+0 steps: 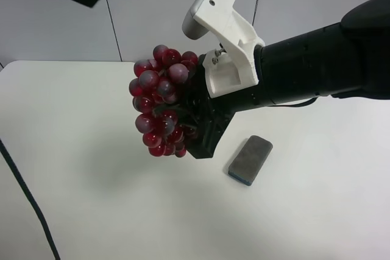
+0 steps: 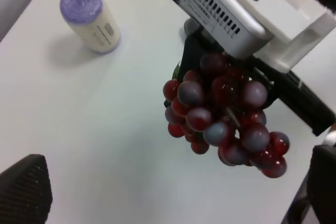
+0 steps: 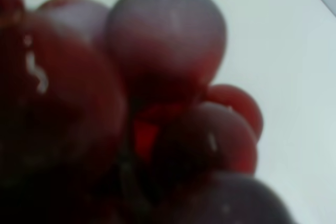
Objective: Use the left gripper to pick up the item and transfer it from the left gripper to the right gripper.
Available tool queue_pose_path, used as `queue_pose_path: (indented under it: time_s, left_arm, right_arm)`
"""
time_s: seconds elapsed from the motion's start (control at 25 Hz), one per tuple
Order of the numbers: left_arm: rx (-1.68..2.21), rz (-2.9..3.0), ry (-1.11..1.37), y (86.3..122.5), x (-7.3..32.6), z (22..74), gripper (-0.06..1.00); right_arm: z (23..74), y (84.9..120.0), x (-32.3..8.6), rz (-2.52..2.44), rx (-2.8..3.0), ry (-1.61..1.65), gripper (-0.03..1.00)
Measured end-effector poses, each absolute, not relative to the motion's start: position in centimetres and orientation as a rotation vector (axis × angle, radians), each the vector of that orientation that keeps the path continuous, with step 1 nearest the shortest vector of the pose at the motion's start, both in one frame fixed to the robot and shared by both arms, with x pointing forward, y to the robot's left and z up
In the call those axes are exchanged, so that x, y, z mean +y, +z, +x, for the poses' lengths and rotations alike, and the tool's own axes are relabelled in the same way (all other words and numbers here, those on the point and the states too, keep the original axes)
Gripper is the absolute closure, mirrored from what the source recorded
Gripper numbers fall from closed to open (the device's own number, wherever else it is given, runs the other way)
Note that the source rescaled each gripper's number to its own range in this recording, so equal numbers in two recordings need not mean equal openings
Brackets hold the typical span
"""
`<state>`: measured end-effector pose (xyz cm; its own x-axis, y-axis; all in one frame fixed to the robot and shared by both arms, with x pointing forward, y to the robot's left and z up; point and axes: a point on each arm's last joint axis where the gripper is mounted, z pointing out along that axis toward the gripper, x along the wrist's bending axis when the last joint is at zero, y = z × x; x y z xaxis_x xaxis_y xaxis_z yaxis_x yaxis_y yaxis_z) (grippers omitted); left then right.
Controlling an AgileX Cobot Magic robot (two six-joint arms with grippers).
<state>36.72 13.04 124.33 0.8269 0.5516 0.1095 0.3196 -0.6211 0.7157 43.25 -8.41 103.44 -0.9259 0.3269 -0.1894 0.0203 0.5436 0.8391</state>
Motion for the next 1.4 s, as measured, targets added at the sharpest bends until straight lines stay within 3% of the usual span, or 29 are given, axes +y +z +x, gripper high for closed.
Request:
queue_pose_path:
  time_s: [0.28, 0.88, 1.4]
  left_arm:
    - [0.737, 2.182, 0.381, 124.8, 16.0, 34.6, -0.05]
    - [0.909, 2.335, 0.288, 113.2, 22.6, 29.9, -0.05]
    - [0.86, 2.207, 0.318, 106.5, 28.0, 26.1, -0.05]
  right_arm:
    - [43.2, 103.4, -8.4, 0.287, 2.46, 1.331, 0.95]
    - [43.2, 103.4, -8.4, 0.287, 2.46, 1.331, 0.95]
    - [43.3, 103.4, -8.4, 0.292, 2.457, 1.328, 0.95]
